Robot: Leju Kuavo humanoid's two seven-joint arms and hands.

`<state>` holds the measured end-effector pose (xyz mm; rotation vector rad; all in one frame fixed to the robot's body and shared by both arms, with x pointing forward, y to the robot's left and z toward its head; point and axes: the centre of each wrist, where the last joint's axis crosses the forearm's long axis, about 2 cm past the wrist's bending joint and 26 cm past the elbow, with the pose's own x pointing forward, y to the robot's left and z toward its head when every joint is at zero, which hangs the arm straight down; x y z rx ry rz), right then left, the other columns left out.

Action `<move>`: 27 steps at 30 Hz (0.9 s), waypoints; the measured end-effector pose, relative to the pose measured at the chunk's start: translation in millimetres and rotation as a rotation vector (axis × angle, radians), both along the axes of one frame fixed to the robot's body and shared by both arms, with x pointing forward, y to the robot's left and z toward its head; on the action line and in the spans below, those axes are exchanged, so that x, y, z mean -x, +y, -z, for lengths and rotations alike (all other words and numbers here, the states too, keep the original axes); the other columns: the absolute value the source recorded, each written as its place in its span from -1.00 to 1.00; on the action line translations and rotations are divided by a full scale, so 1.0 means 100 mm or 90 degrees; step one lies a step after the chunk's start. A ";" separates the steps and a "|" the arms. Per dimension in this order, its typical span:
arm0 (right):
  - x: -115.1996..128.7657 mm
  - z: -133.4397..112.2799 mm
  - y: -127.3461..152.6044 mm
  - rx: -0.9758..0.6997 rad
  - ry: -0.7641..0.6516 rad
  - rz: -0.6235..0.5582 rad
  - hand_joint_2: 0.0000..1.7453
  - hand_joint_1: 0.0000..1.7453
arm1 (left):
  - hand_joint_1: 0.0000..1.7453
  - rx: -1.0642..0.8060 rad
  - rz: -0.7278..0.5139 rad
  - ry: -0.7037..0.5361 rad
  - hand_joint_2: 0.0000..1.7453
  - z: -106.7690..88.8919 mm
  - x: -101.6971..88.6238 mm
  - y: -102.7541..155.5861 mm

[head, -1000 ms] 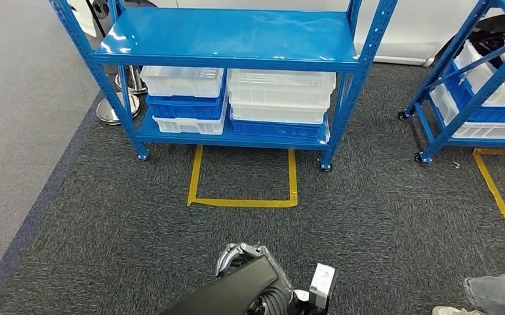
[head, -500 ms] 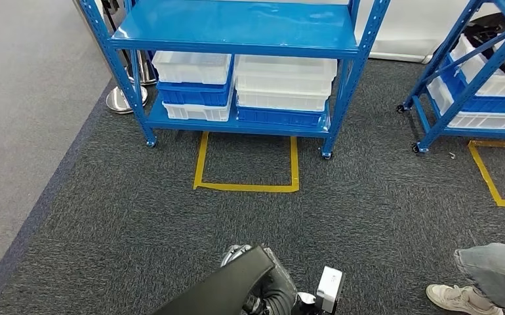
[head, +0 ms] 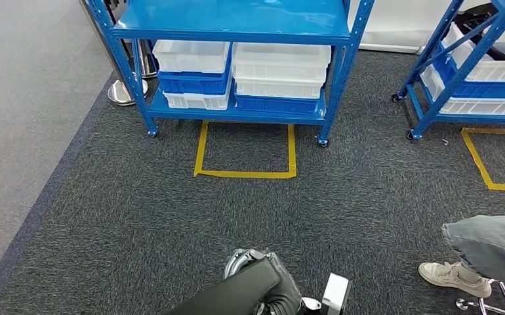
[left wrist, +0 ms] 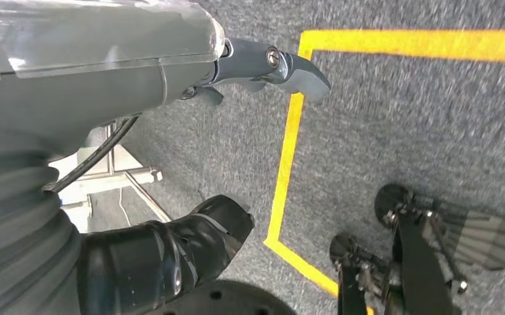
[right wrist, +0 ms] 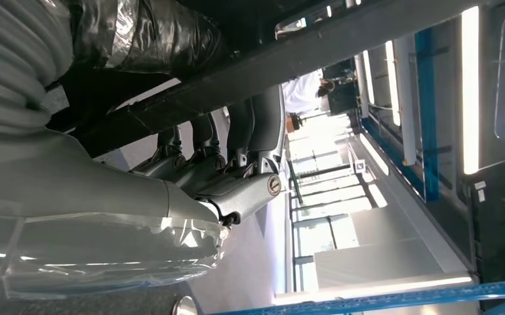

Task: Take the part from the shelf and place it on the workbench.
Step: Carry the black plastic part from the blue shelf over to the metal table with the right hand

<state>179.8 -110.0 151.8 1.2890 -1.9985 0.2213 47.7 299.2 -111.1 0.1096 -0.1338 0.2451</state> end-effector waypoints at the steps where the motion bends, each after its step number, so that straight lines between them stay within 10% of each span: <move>1: 0.00 0.00 0.00 0.000 0.000 0.000 1.00 1.00 | -1.00 0.000 0.000 0.001 1.00 0.00 0.01 0.00; 27: 0.03 -0.01 -0.03 0.006 -0.013 0.014 1.00 1.00 | -1.00 0.004 0.002 0.001 1.00 0.00 0.02 0.00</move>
